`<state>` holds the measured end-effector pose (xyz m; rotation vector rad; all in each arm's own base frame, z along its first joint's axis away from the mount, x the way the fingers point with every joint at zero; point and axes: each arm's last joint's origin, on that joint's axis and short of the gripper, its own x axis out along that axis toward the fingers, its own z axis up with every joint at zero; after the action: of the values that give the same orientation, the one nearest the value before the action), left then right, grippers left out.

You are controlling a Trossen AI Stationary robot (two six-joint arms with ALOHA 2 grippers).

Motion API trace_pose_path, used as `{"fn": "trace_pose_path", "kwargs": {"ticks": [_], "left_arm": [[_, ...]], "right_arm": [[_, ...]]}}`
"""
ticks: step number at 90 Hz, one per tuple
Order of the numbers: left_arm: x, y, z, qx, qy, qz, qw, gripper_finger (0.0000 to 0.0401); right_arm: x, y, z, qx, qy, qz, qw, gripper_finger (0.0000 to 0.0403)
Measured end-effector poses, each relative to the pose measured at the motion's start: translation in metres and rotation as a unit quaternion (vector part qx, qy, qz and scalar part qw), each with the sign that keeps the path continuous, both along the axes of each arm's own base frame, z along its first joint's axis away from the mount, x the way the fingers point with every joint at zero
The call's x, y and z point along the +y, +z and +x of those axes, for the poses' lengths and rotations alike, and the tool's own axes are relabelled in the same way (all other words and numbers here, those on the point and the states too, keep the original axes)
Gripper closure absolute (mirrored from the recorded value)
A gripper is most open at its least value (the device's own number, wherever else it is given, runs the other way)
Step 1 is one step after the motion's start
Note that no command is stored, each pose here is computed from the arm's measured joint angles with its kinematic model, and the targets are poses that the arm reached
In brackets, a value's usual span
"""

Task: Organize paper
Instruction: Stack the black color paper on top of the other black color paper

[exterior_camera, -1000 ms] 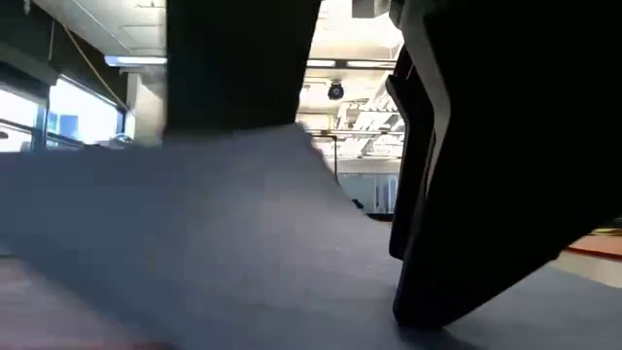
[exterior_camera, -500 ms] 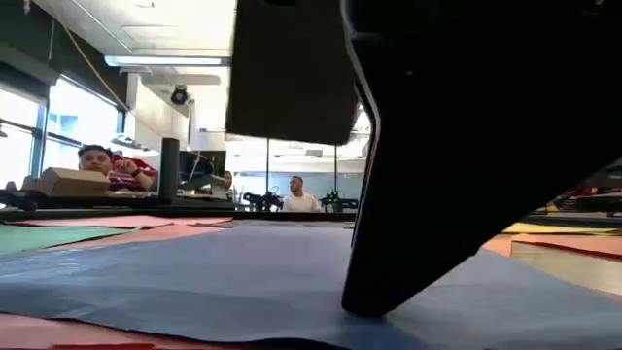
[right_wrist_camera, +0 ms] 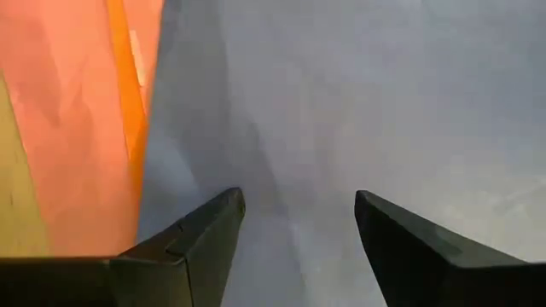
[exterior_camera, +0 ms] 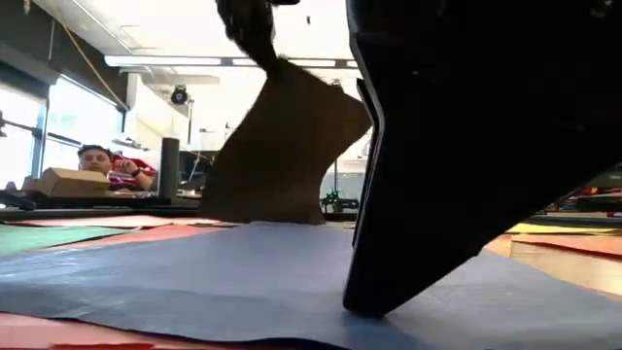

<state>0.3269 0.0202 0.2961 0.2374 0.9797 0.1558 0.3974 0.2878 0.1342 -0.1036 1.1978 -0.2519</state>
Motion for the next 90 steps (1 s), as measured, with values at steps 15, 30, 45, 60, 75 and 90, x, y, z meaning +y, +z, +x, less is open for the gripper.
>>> {"fn": "trace_pose_path", "kwargs": {"ticks": [15, 30, 45, 60, 75, 90], "left_arm": [[-0.028, -0.054, -0.003, 0.001, -0.087, -0.046, 0.995, 0.0401], [-0.043, -0.088, -0.015, 0.027, -0.141, -0.008, 0.990, 0.0401], [-0.039, -0.101, -0.020, 0.042, -0.179, 0.054, 0.982, 0.0401], [-0.035, -0.097, -0.015, 0.024, -0.216, 0.076, 0.973, 0.0401], [-0.021, -0.099, -0.020, 0.065, -0.221, 0.087, 0.969, 0.0401], [0.008, -0.103, -0.029, 0.123, -0.197, 0.101, 0.967, 0.0401]], "right_arm": [[-0.002, 0.000, -0.003, 0.015, 0.007, -0.014, 1.000, 0.0183], [-0.008, 0.000, 0.001, 0.026, 0.017, -0.020, 0.999, 0.0183], [-0.012, 0.000, 0.004, 0.032, 0.012, -0.009, 0.999, 0.0183], [-0.014, 0.000, 0.006, 0.037, 0.007, 0.007, 0.999, 0.0183], [-0.017, 0.000, 0.008, 0.044, -0.008, 0.030, 0.999, 0.0183], [-0.018, 0.000, 0.010, 0.039, -0.029, 0.040, 0.998, 0.0183]]}}
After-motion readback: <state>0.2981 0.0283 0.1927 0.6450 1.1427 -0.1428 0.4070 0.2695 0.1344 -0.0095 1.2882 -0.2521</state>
